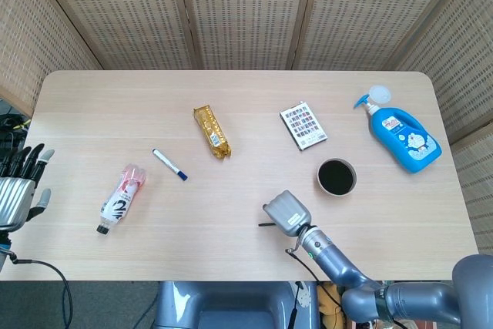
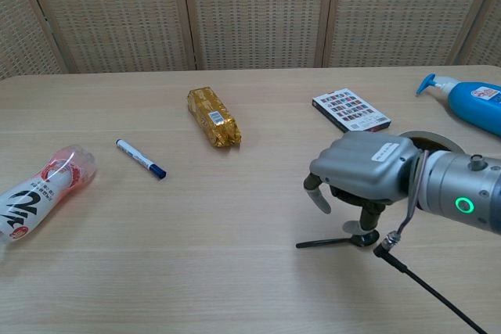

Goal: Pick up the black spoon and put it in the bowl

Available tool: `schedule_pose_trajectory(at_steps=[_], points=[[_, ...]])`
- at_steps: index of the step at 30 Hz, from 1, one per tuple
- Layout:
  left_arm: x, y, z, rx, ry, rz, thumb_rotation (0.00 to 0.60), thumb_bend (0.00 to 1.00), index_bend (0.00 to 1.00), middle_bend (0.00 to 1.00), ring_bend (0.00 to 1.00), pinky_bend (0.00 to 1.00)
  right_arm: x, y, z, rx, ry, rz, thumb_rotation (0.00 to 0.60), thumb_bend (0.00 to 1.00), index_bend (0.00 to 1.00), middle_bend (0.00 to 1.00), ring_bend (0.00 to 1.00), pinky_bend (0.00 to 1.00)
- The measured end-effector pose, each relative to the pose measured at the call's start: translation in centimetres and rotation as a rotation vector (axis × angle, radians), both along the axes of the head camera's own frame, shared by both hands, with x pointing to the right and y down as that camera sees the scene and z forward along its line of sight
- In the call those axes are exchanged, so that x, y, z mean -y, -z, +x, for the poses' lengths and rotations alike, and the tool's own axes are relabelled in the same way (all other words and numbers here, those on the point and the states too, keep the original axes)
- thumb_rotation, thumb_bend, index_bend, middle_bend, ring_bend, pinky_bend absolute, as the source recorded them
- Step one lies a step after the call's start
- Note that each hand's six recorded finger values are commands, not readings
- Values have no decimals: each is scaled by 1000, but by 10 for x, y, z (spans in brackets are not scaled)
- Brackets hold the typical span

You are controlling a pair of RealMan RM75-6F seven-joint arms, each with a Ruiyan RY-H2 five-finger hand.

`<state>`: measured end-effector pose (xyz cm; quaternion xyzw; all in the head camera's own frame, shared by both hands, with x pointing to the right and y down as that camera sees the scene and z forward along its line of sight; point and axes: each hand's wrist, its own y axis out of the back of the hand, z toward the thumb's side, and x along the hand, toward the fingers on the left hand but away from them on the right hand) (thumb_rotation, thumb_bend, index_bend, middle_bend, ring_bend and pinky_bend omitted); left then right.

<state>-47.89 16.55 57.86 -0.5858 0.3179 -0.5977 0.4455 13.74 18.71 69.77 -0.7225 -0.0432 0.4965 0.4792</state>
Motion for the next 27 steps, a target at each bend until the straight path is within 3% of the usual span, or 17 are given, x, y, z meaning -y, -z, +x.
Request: schedule_pose_trajectory(at_steps=[27], points=[[-9, -6, -8, 3, 23, -33, 600, 476, 20, 37, 0, 0, -6, -34, -18, -69, 42, -29, 600, 449, 539, 920, 955, 946]])
